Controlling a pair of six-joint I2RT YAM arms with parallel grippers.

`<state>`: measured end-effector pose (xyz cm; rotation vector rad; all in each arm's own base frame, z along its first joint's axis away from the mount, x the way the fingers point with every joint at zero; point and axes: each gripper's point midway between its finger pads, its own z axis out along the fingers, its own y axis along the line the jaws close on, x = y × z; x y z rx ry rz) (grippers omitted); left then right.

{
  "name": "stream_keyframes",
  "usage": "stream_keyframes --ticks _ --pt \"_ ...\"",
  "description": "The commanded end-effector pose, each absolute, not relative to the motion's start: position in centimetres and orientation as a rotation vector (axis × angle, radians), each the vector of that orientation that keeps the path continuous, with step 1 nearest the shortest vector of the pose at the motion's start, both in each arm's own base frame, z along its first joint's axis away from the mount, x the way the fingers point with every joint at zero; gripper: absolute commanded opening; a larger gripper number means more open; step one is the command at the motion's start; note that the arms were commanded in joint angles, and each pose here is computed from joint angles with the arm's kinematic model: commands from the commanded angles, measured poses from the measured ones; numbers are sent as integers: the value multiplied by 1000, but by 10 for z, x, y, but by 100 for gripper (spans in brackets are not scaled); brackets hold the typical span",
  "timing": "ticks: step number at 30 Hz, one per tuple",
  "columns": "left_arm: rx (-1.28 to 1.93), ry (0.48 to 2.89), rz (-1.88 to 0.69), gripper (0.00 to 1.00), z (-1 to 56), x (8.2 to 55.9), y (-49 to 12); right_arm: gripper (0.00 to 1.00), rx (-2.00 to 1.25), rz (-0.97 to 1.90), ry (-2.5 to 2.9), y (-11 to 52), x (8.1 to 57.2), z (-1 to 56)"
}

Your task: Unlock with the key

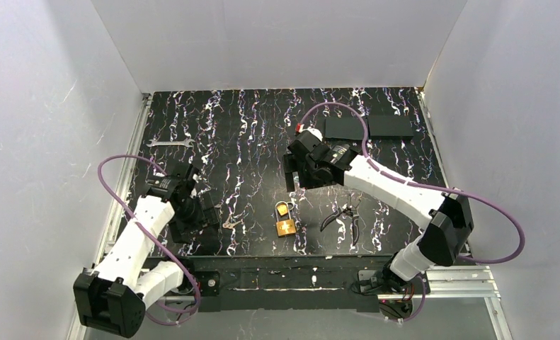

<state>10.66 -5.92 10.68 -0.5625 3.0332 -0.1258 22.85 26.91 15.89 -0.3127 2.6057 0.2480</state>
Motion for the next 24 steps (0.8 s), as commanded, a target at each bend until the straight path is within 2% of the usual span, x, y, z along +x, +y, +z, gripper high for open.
stream_keyframes --ticks 1,5,7,24 --pt "-559 2993 -127 80 113 127 -67 98 -258 205 2524 251 234 191" --pt "-509 3012 -62 79 113 143 -67 98 -216 207 2485 236 229 201" --pt "-488 3018 -32 75 110 150 -66 98 -195 206 2471 228 225 204" --pt "-305 3130 3 63 77 195 -97 98 -90 79 2367 158 206 221"
